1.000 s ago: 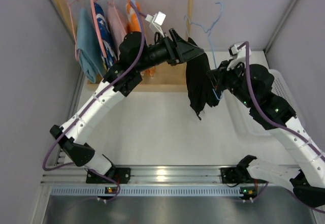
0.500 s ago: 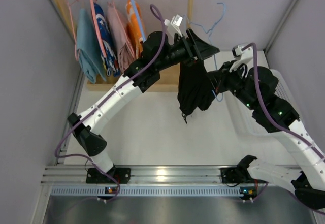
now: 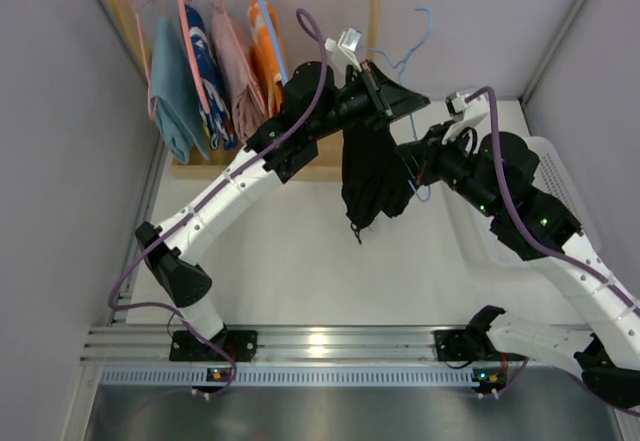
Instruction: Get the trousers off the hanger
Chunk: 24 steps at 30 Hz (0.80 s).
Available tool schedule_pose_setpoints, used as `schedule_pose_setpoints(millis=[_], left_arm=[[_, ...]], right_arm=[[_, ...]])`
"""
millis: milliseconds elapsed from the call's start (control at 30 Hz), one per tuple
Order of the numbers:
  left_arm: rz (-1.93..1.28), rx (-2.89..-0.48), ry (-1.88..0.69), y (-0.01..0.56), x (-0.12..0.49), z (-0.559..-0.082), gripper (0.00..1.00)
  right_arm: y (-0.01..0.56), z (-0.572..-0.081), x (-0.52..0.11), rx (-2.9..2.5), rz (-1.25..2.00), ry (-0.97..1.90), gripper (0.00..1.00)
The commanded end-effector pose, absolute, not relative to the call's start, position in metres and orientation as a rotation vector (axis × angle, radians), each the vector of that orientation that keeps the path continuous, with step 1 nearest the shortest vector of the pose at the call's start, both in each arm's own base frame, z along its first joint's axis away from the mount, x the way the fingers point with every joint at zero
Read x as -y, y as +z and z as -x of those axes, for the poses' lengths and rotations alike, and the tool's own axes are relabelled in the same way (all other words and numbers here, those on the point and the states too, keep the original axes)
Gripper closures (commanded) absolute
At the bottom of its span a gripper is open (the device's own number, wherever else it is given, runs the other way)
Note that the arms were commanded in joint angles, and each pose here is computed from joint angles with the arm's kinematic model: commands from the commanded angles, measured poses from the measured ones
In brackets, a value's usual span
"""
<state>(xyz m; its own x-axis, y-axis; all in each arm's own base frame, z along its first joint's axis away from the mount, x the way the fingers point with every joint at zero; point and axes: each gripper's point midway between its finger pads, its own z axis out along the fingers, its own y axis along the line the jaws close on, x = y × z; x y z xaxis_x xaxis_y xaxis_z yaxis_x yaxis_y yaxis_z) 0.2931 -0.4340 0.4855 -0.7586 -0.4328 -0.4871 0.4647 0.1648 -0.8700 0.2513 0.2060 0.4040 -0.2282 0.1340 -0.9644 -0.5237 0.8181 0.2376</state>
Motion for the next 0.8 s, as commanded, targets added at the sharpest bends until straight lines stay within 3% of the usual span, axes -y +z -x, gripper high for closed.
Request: schedule_pose_setpoints(millis=[0, 33, 133, 167, 300, 467, 767], left_arm=[[-0.031, -1.663, -1.727, 0.514, 0.43, -0.288, 1.0], [-0.033, -1.663, -1.728, 0.514, 0.43, -0.288, 1.0], [-0.044, -1.655, -1.74, 0.517, 0.426, -0.283, 1.0], [-0.038, -1.65, -1.747, 0.52, 0.423, -0.282, 1.0], [-0.039, -1.651, -1.749, 0.517, 0.414, -0.281, 1.0], [-0.061, -1.629, -1.769, 0.524, 0.402, -0.275, 1.0], [-0.152, -1.567, -1.818, 0.539, 0.395, -0.255, 1.0]], right_arm=[[0.437, -0.244, -0.22, -1.566, 0.328, 0.724, 1.0], [0.437, -0.243, -0.221, -1.563, 0.338, 0.728, 1.0], [0.44, -0.241, -0.216, -1.539, 0.337, 0.708, 0.69], [0.44, -0.242, -0.214, -1.535, 0.34, 0.692, 0.53], [0.444, -0.247, -0.19, -1.519, 0.281, 0.601, 0.32], [0.445, -0.237, -0.162, -1.457, 0.287, 0.518, 0.26], [0.408, -0.22, -0.104, -1.496, 0.224, 0.387, 0.27]])
